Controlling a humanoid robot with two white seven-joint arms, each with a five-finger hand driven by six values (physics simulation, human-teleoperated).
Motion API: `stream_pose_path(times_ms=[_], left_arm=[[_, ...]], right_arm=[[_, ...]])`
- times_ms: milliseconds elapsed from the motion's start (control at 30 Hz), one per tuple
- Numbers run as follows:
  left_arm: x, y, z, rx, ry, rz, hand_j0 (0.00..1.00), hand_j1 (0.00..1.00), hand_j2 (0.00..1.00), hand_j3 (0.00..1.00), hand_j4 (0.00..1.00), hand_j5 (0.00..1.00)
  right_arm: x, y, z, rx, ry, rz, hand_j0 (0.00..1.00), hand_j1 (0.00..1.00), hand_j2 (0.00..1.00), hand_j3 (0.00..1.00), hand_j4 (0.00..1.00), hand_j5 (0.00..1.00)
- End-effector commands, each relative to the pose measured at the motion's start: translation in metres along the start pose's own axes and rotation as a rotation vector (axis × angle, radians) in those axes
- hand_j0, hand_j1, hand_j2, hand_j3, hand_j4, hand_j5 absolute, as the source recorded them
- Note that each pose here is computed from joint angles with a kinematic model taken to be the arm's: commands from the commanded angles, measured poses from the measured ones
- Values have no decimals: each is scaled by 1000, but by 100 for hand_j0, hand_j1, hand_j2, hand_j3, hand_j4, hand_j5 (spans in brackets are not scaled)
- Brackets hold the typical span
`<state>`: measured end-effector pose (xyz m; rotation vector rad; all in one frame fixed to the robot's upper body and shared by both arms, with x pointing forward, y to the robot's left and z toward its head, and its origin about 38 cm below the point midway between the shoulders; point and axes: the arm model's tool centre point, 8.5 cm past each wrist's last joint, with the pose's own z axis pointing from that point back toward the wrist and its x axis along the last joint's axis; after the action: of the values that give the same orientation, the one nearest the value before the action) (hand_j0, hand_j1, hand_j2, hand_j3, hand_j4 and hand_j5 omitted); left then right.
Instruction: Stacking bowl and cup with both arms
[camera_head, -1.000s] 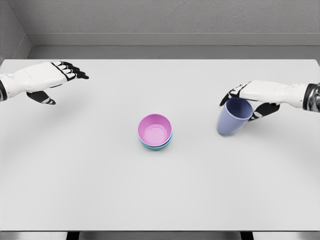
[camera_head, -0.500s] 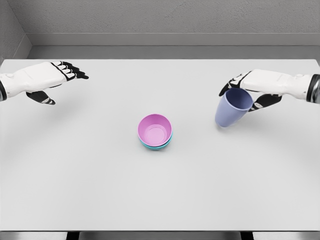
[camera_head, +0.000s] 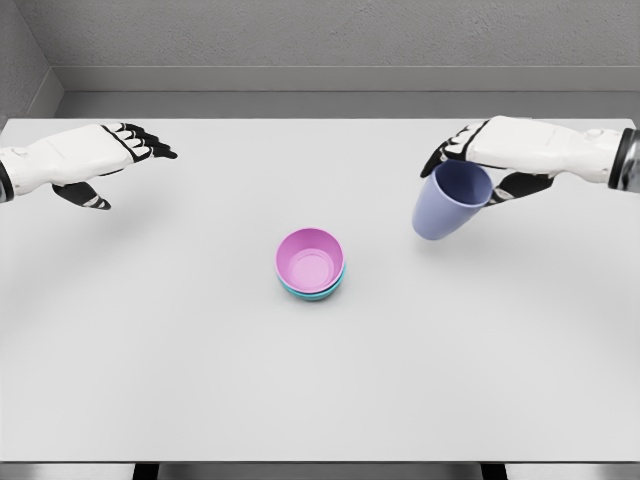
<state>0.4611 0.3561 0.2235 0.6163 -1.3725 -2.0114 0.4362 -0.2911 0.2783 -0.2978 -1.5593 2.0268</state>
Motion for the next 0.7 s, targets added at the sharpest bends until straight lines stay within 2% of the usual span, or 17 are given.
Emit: stream_pose_path(times_ms=[0,233,400,667], left_arm=[[0,1,1,4,1,4,100,100,100,100,100,100],[-1,1,1,3,2,4,100,100,100,100,100,100],[-2,0,2,0,6,3,100,100,100,100,100,100],[-3,1,3,1,10,2,100,100,100,100,100,100]], right_arm=[[7,-4,-2,-9,-18,10,68,68,68,68,68,68],[25,-16,-15,-34,-79,46,68,68,68,68,68,68],[30,-20,-21,-46,-98,53,68,68,68,68,68,68],[48,-31,-40,-78,-166,76,68,68,68,68,68,68]])
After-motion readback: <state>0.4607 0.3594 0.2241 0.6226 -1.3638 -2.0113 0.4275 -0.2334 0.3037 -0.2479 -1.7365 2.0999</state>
